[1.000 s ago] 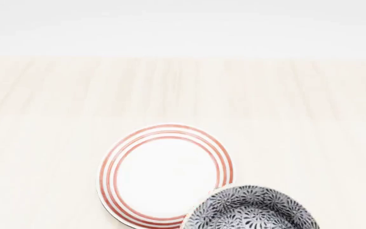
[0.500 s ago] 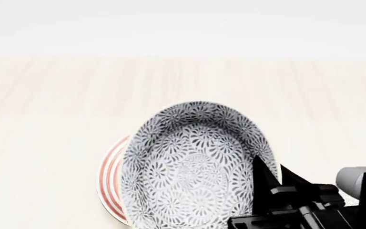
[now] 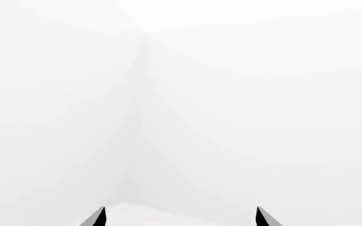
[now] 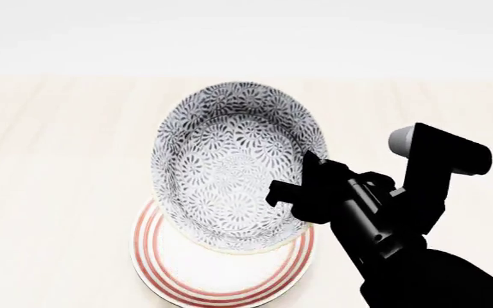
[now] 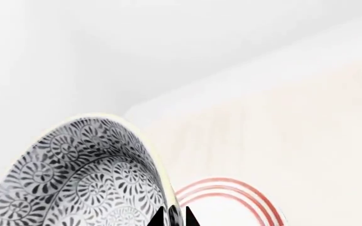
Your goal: Put the bowl on the plate.
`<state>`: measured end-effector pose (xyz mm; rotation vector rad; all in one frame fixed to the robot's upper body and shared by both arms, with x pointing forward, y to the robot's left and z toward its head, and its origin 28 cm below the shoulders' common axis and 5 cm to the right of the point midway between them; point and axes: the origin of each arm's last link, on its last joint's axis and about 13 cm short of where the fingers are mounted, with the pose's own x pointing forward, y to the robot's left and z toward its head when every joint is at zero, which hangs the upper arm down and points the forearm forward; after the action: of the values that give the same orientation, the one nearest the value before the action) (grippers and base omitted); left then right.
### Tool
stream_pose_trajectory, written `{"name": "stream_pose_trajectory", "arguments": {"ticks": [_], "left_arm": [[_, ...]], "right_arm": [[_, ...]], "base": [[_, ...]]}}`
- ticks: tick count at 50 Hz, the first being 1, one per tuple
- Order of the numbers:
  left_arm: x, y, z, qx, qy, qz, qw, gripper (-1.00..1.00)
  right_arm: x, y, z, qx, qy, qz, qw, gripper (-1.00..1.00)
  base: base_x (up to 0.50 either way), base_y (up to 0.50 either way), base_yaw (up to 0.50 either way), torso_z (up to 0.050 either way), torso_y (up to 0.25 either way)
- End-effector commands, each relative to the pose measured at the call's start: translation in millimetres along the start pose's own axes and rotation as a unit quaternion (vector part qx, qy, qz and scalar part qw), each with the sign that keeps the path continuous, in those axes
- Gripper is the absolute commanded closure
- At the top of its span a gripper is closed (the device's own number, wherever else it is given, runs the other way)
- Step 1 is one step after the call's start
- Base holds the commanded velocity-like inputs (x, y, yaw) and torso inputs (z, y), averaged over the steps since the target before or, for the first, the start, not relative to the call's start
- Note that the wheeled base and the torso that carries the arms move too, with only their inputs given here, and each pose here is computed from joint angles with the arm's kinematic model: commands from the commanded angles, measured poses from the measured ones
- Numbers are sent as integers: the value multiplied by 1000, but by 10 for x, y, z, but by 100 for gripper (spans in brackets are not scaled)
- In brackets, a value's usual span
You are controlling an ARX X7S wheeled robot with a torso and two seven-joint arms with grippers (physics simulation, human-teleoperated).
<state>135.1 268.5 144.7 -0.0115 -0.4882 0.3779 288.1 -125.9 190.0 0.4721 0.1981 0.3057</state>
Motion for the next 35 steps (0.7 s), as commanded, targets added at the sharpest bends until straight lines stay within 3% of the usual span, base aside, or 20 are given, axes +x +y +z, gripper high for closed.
{"name": "stream_pose_trajectory", "arguments": {"ticks": [1,9,17,18,19,28,31,35], "left_arm": [[-9,19,4,-2,1,5,1000,-100],[-3,10,-6,-5,2,6,1000,-100],[-3,12,-28,-4,4,11,1000,-100],[-6,10,-27,-4,4,11,1000,-100],[-11,6,-28,-4,4,10,1000,-100],[-11,6,-28,-4,4,10,1000,-100],[-10,-5,-29,-3,4,8,1000,-100],[-3,-3,-21,-4,3,6,1000,-100]], "right_arm": [[389,91,76,27,15,-12,999,100],[633,136,92,100,15,-51,994,100],[621,187,43,70,35,-27,997,100],[618,200,33,51,55,-26,997,100],[601,213,27,24,36,-36,998,100],[601,213,25,24,36,-36,998,100],[589,195,35,83,69,-26,994,100],[625,170,30,91,102,-55,989,100]], "base": [[0,0,0,0,0],[0,0,0,0,0],[0,0,0,0,1],[0,0,0,0,0],[0,0,0,0,0],[0,0,0,0,0],[0,0,0,0,0],[0,0,0,0,0]]}}
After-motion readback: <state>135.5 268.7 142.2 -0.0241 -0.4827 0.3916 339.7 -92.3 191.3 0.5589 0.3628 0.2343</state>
